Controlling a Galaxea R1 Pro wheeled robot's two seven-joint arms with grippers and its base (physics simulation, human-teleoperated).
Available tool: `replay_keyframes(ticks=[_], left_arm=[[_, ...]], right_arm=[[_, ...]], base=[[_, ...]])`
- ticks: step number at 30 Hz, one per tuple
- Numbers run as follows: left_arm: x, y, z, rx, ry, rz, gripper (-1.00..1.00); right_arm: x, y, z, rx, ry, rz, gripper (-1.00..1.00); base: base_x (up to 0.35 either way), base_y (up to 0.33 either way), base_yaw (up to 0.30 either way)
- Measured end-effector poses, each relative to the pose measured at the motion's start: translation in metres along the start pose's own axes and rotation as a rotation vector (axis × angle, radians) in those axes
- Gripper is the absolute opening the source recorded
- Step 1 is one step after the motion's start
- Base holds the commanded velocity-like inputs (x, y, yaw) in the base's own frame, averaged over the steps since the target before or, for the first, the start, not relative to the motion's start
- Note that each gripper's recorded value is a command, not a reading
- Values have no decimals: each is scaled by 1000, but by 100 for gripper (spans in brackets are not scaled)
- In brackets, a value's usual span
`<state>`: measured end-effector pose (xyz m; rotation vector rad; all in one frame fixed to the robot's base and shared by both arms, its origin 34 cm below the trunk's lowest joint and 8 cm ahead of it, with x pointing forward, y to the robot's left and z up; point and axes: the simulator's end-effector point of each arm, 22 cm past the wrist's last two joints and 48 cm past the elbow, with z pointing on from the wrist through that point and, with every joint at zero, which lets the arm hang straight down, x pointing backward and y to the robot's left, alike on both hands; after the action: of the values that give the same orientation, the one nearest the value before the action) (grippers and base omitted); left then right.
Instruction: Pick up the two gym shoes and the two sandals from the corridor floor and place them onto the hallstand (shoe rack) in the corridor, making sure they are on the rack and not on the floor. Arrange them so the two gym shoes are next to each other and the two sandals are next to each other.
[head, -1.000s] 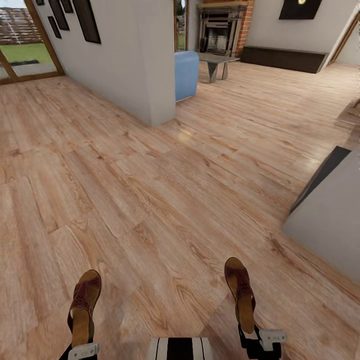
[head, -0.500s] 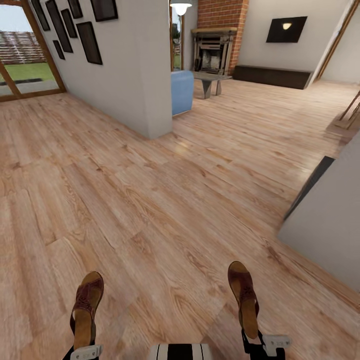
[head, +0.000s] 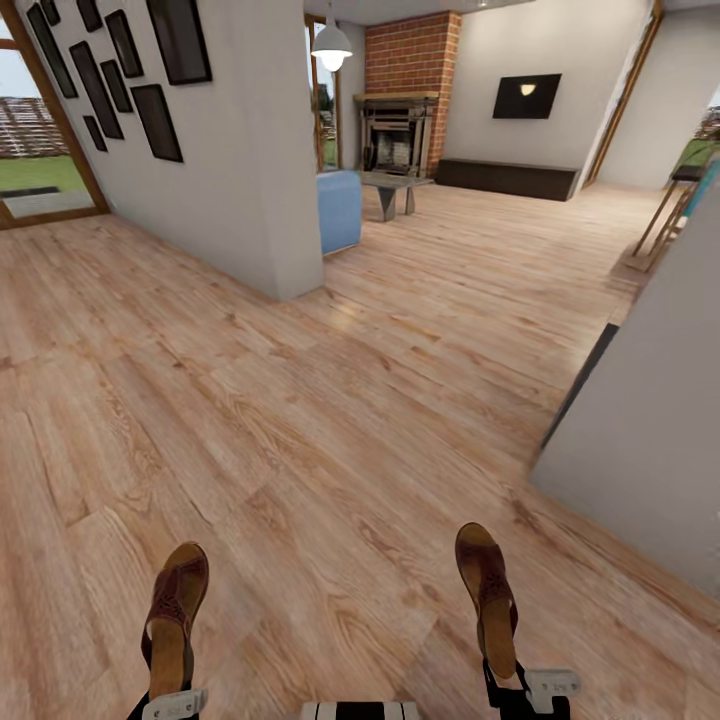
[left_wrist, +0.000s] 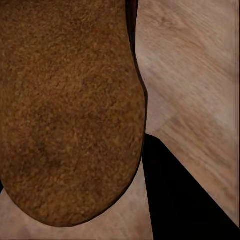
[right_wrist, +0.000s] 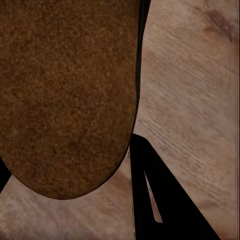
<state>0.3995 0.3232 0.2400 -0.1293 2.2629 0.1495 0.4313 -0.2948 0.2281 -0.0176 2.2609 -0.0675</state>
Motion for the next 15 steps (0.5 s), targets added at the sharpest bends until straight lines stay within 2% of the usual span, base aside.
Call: replay_keyframes(ticks=[8,15], left_arm=[[-22,3,-8,-3,-12,-7,-100],[-37,5,-15,-10,-15,-12,-100]], right_arm=[[-22,0,-8,-5,-11,0,-100],[-38,-1,-15,0,-13,2,-100]], base=[[0,0,-192],[0,0,-64]])
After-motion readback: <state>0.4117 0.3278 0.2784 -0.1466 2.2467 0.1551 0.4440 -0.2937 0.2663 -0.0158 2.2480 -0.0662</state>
